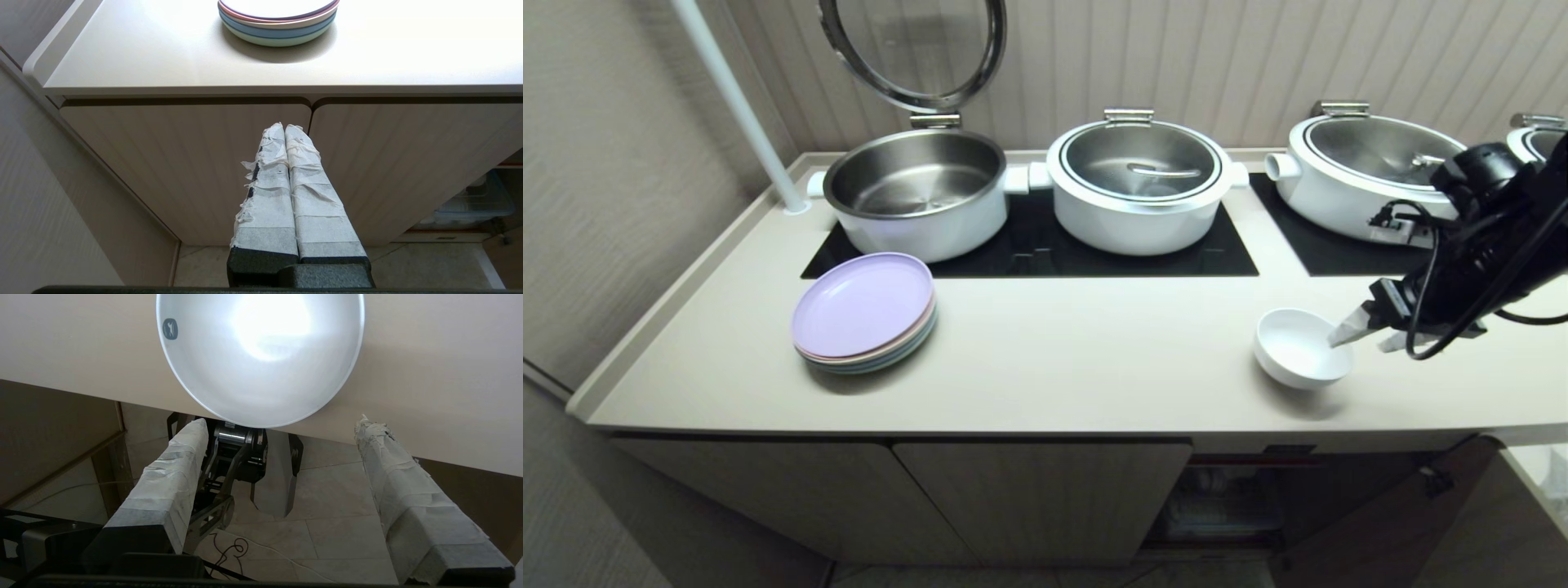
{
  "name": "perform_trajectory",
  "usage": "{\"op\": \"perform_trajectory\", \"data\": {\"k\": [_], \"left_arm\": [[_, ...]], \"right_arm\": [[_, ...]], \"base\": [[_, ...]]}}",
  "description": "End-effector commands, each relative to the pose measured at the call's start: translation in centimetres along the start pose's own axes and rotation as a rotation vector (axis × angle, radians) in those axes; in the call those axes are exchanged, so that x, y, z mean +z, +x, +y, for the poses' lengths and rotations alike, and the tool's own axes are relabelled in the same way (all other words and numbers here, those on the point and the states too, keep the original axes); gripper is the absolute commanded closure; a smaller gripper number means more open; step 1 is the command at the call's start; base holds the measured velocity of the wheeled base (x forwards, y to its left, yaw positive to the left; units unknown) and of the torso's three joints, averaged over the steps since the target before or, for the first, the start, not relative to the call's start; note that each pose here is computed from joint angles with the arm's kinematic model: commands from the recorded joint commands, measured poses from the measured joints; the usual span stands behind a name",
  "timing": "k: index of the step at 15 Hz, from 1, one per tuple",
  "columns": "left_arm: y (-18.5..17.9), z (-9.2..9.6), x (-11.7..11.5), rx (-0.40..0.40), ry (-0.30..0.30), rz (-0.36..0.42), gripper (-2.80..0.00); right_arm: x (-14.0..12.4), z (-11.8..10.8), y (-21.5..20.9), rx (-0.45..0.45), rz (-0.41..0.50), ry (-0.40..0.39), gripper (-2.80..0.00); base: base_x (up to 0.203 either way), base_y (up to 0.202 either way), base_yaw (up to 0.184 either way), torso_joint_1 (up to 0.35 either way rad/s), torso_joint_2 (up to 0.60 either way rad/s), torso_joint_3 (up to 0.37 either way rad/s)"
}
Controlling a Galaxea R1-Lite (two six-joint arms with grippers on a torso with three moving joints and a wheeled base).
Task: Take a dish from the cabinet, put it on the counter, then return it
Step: Pick up the bowl from the table
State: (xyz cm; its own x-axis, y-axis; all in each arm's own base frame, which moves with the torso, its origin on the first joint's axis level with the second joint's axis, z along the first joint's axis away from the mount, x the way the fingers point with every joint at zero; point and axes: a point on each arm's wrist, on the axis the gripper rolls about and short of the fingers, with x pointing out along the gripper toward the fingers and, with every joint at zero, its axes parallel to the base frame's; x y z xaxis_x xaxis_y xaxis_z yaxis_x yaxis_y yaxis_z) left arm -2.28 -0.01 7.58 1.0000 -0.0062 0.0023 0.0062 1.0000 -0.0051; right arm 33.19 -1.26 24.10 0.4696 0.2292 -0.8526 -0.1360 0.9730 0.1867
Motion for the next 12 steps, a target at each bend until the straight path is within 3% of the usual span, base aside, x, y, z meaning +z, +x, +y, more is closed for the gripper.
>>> {"op": "perform_trajectory", "data": {"k": [1,12], "left_arm": [[0.0,0.0,0.0,0.000,-0.001,-0.001,0.00],[0.0,0.0,0.0,0.000,-0.001,-0.001,0.00]], "right_arm": [[0.0,-0.2,0.6,0.002,0.021,0.004,-2.80],[1.8,-1.6,5.2,-0.041,0.022,0.004,-2.80]], "base": [[0.000,0.000,0.000,0.000,0.00,0.000],[0.000,0.000,0.000,0.000,0.00,0.000]]}}
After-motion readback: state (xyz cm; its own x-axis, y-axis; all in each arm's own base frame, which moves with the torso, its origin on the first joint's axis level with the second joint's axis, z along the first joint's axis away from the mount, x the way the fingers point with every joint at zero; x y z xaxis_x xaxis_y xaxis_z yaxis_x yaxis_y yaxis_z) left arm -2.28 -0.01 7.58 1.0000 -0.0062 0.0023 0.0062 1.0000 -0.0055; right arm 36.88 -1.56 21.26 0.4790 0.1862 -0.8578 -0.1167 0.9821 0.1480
